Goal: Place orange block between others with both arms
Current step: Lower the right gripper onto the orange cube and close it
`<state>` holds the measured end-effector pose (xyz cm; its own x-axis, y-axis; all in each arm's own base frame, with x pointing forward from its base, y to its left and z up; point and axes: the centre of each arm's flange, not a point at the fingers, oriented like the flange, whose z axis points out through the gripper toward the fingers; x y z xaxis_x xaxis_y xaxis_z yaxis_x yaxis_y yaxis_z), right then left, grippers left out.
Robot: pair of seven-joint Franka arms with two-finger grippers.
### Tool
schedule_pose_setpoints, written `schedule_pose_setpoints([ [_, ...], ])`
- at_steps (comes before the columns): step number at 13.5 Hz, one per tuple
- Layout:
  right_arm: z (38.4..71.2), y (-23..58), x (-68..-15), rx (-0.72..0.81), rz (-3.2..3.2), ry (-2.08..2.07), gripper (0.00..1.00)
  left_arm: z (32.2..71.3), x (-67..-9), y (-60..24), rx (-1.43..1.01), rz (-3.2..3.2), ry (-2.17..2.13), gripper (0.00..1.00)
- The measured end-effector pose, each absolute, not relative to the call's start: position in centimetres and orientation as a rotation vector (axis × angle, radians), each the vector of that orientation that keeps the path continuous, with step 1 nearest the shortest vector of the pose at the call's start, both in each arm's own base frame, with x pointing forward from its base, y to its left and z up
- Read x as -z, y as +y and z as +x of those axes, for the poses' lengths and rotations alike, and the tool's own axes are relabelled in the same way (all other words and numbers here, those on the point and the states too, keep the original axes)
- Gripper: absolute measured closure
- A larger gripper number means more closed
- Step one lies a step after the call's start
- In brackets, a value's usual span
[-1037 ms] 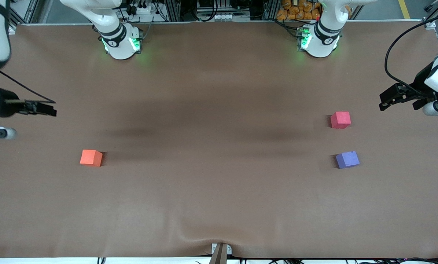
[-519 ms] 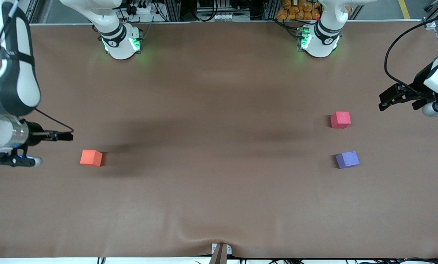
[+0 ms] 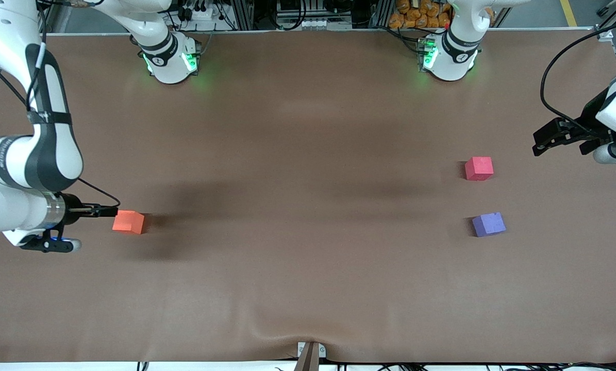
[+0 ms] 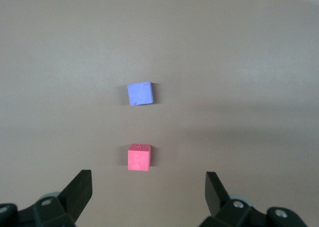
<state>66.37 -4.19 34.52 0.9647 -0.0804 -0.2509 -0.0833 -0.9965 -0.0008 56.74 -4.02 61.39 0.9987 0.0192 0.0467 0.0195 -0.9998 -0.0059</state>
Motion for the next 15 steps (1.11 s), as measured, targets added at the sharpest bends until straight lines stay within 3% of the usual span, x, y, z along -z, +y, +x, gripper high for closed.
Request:
schedule_pose_setpoints([
  [5,65.9,-4.2,-29.5,-0.31,-3.115,0.132,0.0,56.7,-61.4,-4.0,0.073,-3.134,-0.031,0.0],
  [15,64.5,-4.4,-24.8,-0.209,-3.128,0.141,0.0,56.8,-61.2,-4.0,0.067,-3.134,-0.031,0.0],
])
